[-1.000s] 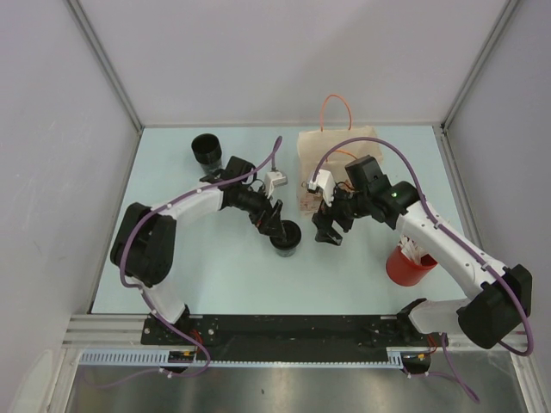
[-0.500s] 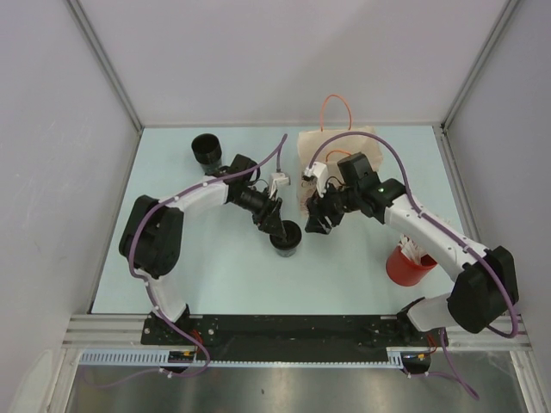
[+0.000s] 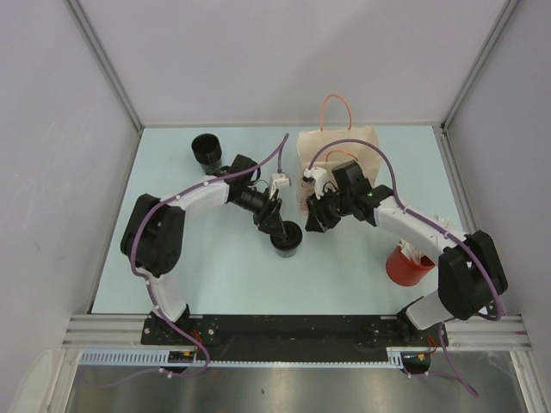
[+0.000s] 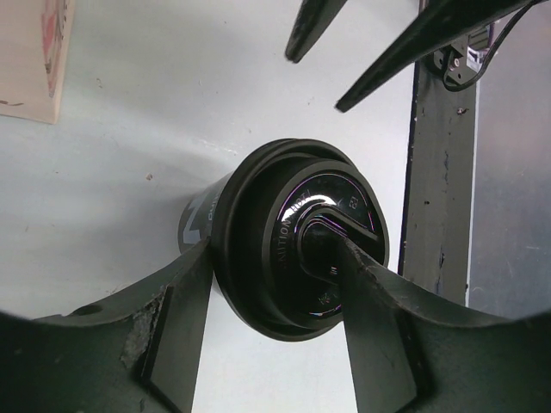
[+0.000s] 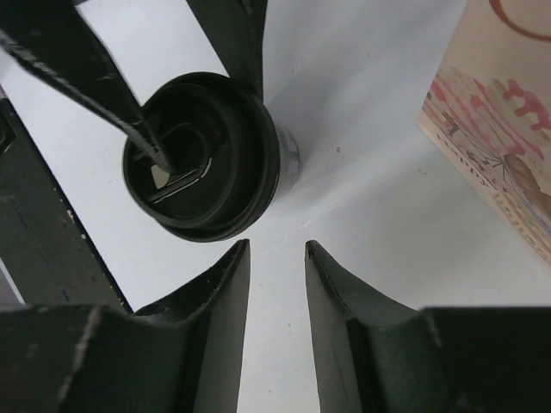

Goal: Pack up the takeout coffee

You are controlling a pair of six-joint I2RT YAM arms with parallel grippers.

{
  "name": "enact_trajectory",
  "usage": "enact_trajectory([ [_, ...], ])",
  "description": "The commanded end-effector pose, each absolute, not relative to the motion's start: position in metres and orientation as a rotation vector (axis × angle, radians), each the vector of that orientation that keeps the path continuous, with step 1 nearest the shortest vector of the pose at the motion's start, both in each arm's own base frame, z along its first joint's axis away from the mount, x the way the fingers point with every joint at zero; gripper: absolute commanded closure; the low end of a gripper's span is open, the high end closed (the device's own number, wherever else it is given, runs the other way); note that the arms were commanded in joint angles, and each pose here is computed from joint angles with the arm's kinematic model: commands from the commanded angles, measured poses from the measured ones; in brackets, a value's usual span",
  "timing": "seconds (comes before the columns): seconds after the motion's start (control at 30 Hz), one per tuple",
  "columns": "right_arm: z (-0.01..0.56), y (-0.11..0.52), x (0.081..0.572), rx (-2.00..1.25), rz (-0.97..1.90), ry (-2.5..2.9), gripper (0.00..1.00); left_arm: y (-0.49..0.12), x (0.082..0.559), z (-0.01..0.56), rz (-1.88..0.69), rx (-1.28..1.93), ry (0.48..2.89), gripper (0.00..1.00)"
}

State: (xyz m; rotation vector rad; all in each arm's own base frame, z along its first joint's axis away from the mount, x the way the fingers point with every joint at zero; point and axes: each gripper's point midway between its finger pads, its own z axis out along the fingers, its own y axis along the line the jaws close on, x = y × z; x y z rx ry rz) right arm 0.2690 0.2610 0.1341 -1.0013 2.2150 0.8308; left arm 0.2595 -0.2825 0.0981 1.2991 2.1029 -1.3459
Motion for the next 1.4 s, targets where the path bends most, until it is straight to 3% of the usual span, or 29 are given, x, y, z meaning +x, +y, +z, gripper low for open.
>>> enact_trajectory([
  [0.0, 0.132, 0.266, 0.285, -0.923, 0.819, 2.205, 0.64, -0.271, 0.254, 0.057, -1.228, 1.404, 2.19, 0.39],
  [0.67, 0.117, 0.288, 0.28, -0.969, 0.768, 2.205, 0.66, -0.274, 0.251, 0.053, -1.23, 1.403, 2.195, 0.39],
  [1.17, 0.07, 0.277, 0.276, -1.031, 0.539, 2.331, 0.68, -0.259, 0.248, 0.041, -1.12, 1.432, 2.247, 0.45],
  [1.37, 0.076, 0.282, 0.276, -1.062, 0.512, 2.286, 0.68, -0.254, 0.246, 0.033, -1.096, 1.44, 2.269, 0.47],
])
